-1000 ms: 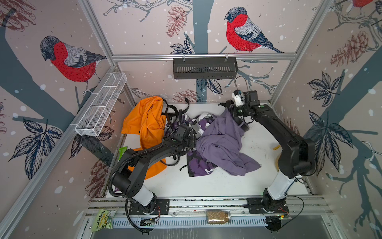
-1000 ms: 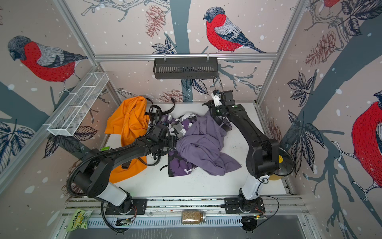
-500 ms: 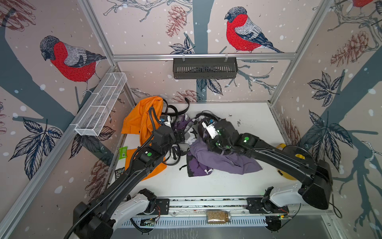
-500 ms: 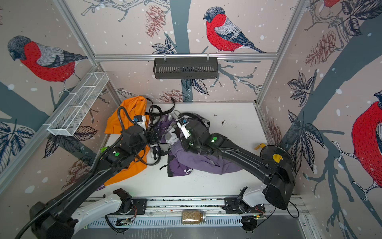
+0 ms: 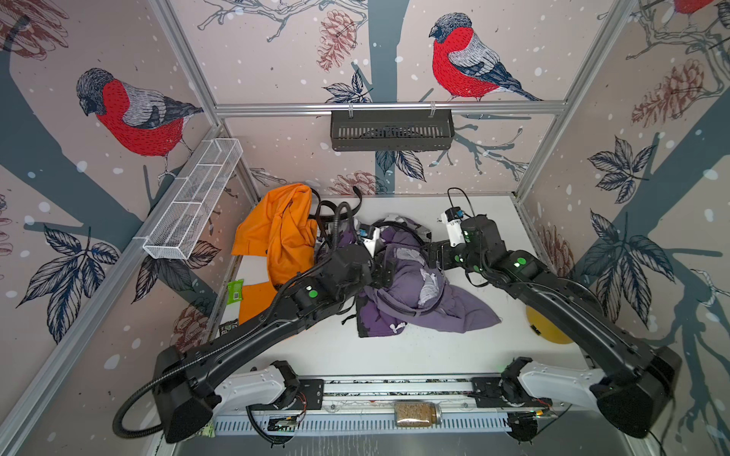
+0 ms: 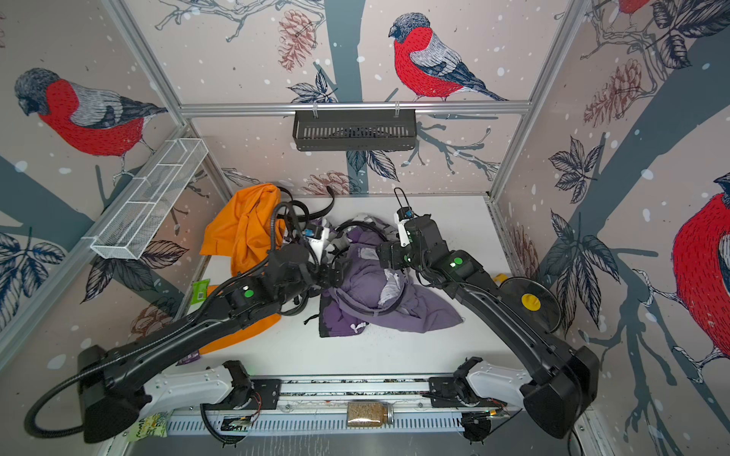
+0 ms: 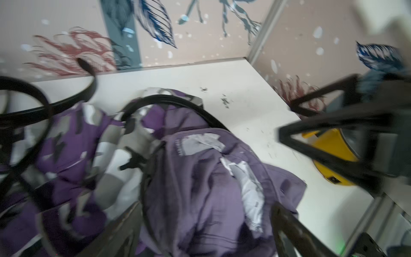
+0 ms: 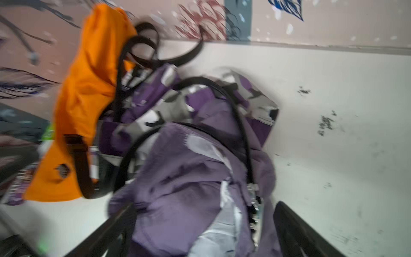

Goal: Remove the belt from the trousers
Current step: Adjust the trousers at the center of the board.

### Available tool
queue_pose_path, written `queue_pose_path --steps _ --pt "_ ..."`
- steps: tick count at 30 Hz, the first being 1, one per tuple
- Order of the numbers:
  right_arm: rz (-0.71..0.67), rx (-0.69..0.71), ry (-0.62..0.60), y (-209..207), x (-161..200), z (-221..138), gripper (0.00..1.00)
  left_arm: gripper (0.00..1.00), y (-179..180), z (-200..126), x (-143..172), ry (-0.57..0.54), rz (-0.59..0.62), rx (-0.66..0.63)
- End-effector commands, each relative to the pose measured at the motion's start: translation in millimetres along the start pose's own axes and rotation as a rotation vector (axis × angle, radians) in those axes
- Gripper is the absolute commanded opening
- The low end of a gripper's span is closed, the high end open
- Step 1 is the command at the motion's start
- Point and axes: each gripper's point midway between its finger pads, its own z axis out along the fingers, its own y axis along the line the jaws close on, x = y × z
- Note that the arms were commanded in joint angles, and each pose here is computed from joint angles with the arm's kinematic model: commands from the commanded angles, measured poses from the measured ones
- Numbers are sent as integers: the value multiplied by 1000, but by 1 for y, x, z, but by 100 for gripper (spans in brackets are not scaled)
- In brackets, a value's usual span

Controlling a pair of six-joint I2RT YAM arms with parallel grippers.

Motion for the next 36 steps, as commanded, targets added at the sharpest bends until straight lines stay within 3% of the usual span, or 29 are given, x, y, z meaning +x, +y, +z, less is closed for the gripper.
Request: queue_pose_path --steps 1,5,9,17,22,25,26,27,29,32,36 --pt "-68 33 139 -30 29 34 97 87 -60 15 11 50 75 156" --pt "-71 -32 241 -32 41 72 95 85 -101 29 59 191 110 251" --pt "-83 -29 290 -37 54 101 91 84 -113 34 104 297 129 285" --pt "-98 -17 337 -43 52 133 61 93 -98 62 157 477 251 191" --pt "-98 -31 341 -40 49 139 39 89 -80 83 175 527 355 89" --pt "-95 -40 345 -39 50 139 30 63 -72 89 191 577 397 61" --pt "-95 -43 349 -39 51 140 24 49 -68 89 195 589 408 49" --pt "-95 -41 354 -41 52 140 16 29 -64 87 195 590 421 32" --pt "-94 -30 342 -44 47 137 1 2 -53 80 182 559 446 -25" --pt "-76 1 252 -56 12 116 0 0 -33 62 130 422 519 -152" --pt "-41 49 33 -76 -73 54 0 0 6 41 27 217 639 -317"
